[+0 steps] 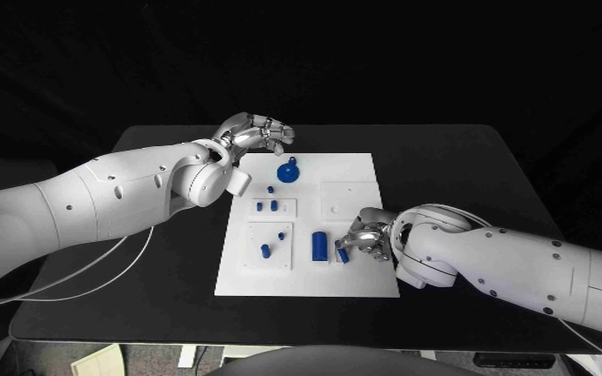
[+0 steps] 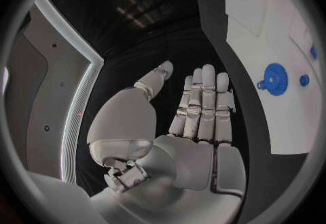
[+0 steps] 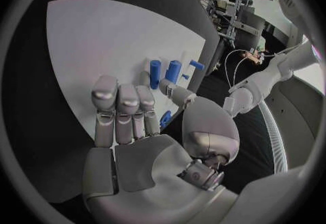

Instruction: Assemble the parts on the task board

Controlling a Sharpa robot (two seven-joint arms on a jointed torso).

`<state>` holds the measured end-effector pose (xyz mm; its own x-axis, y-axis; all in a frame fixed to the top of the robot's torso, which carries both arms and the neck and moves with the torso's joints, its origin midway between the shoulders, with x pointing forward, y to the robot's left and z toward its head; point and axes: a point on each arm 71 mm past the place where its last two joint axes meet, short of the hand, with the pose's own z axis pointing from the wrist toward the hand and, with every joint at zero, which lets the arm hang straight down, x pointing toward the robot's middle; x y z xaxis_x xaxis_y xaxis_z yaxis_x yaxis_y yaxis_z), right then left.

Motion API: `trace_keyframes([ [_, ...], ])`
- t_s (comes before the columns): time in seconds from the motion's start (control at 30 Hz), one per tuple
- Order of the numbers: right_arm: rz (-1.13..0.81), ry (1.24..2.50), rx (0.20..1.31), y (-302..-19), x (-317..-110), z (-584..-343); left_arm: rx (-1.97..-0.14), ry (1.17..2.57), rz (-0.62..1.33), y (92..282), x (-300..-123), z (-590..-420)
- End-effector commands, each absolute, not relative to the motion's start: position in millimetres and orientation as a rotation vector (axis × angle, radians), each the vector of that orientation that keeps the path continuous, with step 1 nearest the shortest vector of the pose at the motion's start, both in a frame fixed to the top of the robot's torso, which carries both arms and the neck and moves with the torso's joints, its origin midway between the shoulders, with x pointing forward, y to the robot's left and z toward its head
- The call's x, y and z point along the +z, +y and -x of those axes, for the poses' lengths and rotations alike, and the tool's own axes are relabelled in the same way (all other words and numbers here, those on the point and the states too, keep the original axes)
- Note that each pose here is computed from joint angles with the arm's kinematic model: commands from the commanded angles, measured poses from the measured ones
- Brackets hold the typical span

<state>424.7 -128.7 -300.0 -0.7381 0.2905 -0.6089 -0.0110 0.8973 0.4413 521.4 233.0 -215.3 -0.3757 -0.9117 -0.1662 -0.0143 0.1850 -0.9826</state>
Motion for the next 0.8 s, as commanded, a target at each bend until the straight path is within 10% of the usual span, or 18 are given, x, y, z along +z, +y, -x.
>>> trace_keyframes([
  [0.03,-0.177,2.357,0.581,-125.0,-299.7,-422.1,-1.333,1.607,0.89,230.1,-214.4,-521.0],
  [0.8,-0.177,2.38,0.617,-130.2,-299.1,-417.9,-1.331,1.606,0.891,230.6,-214.4,-520.9],
])
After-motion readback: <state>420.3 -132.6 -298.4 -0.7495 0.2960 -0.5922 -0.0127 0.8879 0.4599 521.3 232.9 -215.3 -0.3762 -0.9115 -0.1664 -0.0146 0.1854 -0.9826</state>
